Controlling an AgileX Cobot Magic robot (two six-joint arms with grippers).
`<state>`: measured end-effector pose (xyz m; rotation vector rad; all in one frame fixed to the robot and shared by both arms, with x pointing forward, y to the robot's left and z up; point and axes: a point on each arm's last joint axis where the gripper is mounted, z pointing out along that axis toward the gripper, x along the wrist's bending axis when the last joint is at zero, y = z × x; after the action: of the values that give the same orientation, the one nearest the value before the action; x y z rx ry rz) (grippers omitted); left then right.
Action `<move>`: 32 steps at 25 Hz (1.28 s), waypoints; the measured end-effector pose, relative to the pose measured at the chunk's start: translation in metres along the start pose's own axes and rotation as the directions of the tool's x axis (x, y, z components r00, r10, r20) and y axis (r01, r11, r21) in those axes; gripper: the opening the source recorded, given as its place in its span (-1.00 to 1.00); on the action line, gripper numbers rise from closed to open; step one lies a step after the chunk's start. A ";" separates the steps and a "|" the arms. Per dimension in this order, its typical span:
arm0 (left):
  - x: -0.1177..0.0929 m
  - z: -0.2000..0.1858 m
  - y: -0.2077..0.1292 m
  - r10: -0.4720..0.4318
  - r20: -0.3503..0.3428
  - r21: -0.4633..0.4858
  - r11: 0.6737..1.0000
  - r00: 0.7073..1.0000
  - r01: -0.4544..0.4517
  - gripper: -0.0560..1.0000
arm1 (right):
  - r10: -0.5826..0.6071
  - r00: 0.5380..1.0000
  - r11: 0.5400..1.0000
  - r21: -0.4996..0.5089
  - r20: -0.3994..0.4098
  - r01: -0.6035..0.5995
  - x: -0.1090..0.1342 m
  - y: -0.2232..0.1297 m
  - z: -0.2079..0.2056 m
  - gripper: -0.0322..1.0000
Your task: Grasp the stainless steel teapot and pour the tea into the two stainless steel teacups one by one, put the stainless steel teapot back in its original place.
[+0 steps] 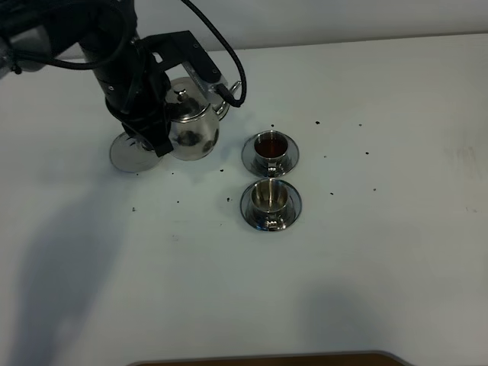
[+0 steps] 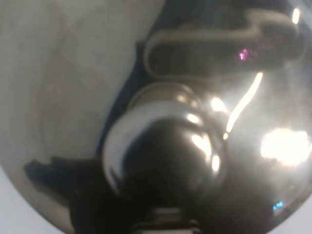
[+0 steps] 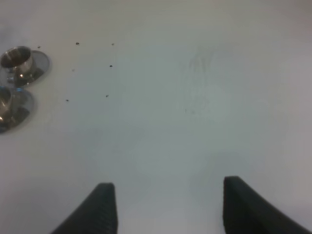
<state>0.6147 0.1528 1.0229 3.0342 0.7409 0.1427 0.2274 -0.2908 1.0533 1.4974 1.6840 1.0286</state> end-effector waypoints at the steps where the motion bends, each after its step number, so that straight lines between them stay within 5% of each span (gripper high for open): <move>1: 0.000 -0.007 -0.004 -0.006 -0.001 -0.002 1.000 1.000 0.006 -0.44 | 0.000 1.000 1.000 0.000 0.000 0.000 0.000 0.000 0.000 -0.01; 11: -0.025 -0.022 -0.075 -0.067 -0.046 -0.024 0.998 0.997 0.066 -0.44 | 0.000 1.000 1.000 0.000 -0.001 0.000 0.000 0.000 0.000 -0.01; 20: -0.052 0.008 -0.105 0.085 -0.202 -0.094 0.990 0.976 -0.106 -0.44 | 0.000 1.000 1.000 0.000 -0.001 0.000 0.000 0.000 0.000 -0.01; 26: -0.053 0.032 -0.104 0.297 -0.368 -0.112 0.927 0.881 -0.359 -0.44 | 0.000 1.000 1.000 0.000 -0.001 0.000 0.000 0.000 0.000 -0.01; 32: -0.045 0.056 -0.092 0.438 -0.435 -0.081 0.851 0.787 -0.518 -0.44 | 0.000 1.000 1.000 0.000 -0.001 0.000 0.000 0.000 0.000 -0.01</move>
<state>0.5379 0.2141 0.9604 2.9443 -0.0824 0.8165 0.2273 -0.2907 1.0533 1.4975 1.6842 1.0295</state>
